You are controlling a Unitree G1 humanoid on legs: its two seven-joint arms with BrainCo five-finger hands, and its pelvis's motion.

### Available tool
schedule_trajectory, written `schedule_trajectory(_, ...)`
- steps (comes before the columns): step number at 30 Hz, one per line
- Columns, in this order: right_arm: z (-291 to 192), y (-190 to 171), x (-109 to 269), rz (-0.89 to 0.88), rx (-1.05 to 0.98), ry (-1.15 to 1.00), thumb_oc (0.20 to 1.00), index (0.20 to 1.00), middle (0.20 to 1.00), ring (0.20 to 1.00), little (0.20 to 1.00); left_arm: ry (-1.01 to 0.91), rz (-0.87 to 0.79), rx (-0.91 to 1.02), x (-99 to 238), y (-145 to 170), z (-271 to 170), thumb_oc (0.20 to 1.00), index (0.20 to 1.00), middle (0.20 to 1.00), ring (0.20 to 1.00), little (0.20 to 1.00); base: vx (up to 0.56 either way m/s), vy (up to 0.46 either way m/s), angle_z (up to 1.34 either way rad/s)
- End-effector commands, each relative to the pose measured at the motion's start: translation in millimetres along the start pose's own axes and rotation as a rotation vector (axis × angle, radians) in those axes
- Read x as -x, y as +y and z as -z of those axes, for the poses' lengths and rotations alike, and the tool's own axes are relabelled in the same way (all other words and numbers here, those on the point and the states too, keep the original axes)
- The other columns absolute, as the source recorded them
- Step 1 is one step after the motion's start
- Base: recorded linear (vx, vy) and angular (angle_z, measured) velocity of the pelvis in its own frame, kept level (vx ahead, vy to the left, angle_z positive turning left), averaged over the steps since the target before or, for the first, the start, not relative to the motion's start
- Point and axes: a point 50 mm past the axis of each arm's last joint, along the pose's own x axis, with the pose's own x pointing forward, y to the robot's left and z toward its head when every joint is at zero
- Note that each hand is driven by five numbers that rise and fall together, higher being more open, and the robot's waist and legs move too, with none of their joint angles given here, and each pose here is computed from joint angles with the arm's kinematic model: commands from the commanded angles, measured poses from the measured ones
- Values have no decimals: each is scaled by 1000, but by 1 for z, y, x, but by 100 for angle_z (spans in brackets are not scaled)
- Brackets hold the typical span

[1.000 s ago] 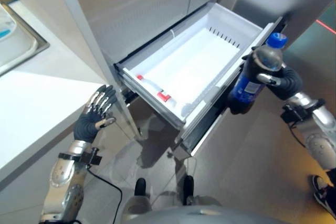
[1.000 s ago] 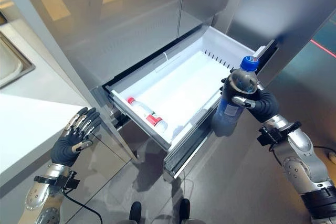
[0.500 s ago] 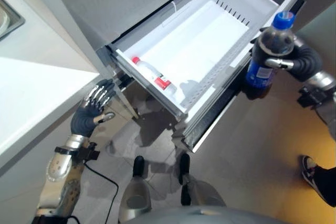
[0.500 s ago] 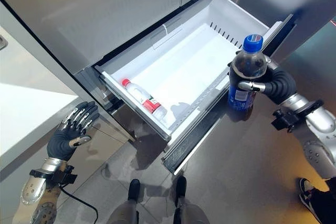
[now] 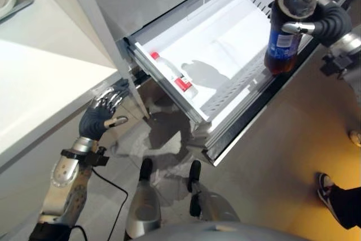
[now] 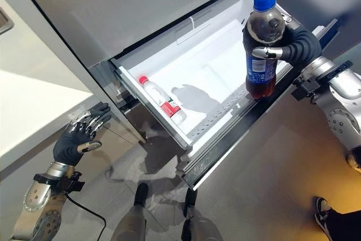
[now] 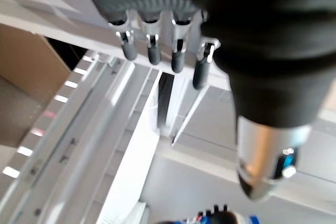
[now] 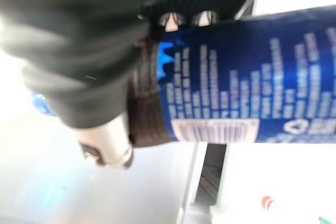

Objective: Take the drinks into the refrigerator

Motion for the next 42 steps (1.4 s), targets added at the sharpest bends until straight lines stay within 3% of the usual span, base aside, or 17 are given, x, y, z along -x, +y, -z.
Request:
schedule_trajectory(1, -80, -20, -19, 87, 67, -353, 200, 200, 200, 200, 200, -128, 13, -60, -6, 6, -30, 1000, 1000, 1000, 1000, 1000, 0, 0, 0)
schedule_trajectory(11, -53, -13, -34, 105, 23, -288, 200, 200, 200, 200, 200, -164, 38, -85, -13, 3, -38, 1000, 1000, 1000, 1000, 1000, -16, -7, 4)
schedule_trajectory(21, -55, -18, -58, 162, 21, -276, 200, 200, 200, 200, 200, -188, 31, -69, -17, 2, -40, 1000, 1000, 1000, 1000, 1000, -29, -4, 1)
schedule_trajectory(42, -30, -11, -96, 198, 188, -66, 200, 200, 200, 200, 200, -245, 67, -93, -29, -6, -50, 1000, 1000, 1000, 1000, 1000, -3, -11, 2)
